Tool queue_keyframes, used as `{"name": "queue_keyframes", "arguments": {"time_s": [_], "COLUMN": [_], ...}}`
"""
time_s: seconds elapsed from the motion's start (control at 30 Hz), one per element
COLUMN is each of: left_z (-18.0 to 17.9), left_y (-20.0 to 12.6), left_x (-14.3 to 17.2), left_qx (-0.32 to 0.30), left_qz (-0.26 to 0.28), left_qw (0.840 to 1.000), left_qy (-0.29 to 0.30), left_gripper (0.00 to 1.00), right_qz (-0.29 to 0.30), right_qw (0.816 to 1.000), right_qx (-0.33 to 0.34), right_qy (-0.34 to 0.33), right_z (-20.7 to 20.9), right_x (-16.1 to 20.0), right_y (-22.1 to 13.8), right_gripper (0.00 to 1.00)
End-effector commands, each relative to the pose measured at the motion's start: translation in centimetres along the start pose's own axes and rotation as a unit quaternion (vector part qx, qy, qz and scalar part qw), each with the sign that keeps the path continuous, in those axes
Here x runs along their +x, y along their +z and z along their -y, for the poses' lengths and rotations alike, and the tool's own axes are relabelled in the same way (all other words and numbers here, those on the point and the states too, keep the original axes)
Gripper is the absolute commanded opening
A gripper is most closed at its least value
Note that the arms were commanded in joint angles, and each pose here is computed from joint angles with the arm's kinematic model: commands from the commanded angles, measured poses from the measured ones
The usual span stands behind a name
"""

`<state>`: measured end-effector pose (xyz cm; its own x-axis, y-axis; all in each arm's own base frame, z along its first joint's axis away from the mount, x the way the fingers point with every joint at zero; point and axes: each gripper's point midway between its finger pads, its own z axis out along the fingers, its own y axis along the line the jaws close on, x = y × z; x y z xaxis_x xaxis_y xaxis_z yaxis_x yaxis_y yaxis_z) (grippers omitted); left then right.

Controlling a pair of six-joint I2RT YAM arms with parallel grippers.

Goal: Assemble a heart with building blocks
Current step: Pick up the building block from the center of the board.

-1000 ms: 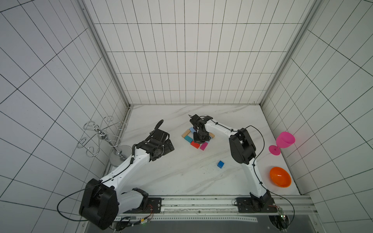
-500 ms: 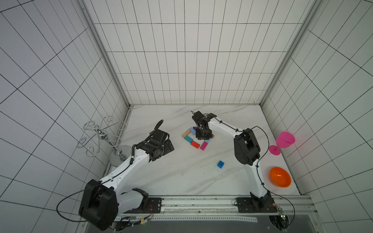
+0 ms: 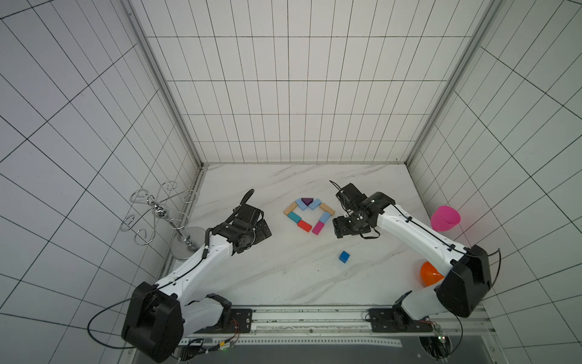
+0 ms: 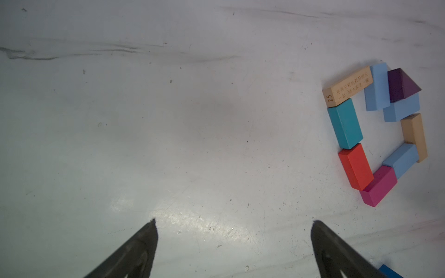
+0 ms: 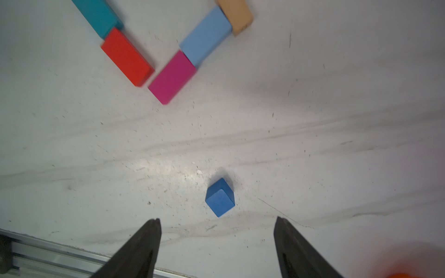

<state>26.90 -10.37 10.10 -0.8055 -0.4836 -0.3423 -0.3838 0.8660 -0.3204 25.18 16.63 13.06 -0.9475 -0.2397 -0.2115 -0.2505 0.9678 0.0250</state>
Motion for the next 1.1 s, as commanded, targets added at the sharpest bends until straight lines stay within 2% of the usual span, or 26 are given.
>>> {"name": "queue_keyframes", "arguments": {"time_s": [0.0,0.13,0.3,0.53,0.67,0.83,1.07], "left_z": [0.9,1.1,0.9,0.8,0.6,0.7,1.0], "left_y": [0.6,0.7,0.7,0.8,0.8,1.0,1.1], "left_x": [-0.3,-0.5,-0.5,-0.3,-0.4,-0.5,-0.9], "left_qx": [0.012,0.01,0.007,0.005,0.002,0.0,0.001], "left_qz": [-0.002,0.0,-0.001,0.0,0.002,-0.001,0.002], "left_qw": [1.0,1.0,1.0,1.0,1.0,1.0,1.0], "left_qy": [-0.002,0.004,0.007,0.005,0.004,0.007,0.008], "left_gripper": [0.98,0.97,0.98,0.98,0.98,0.98,0.98], "right_qz": [-0.087,-0.112,-0.123,-0.145,-0.149,-0.154,-0.151], "right_qw": [0.996,0.993,0.99,0.986,0.985,0.984,0.985], "right_qx": [0.005,0.001,-0.003,-0.005,-0.005,-0.001,0.0], "right_qy": [-0.029,-0.041,-0.066,-0.087,-0.086,-0.087,-0.082], "right_z": [0.7,0.7,0.3,0.0,0.0,0.2,0.1], "right_x": [4.4,5.5,5.3,5.4,5.6,5.8,5.7], "right_y": [3.0,4.6,6.4,8.8,9.2,9.2,9.0], "right_gripper": [0.79,0.81,0.8,0.74,0.64,0.42,0.27]}}
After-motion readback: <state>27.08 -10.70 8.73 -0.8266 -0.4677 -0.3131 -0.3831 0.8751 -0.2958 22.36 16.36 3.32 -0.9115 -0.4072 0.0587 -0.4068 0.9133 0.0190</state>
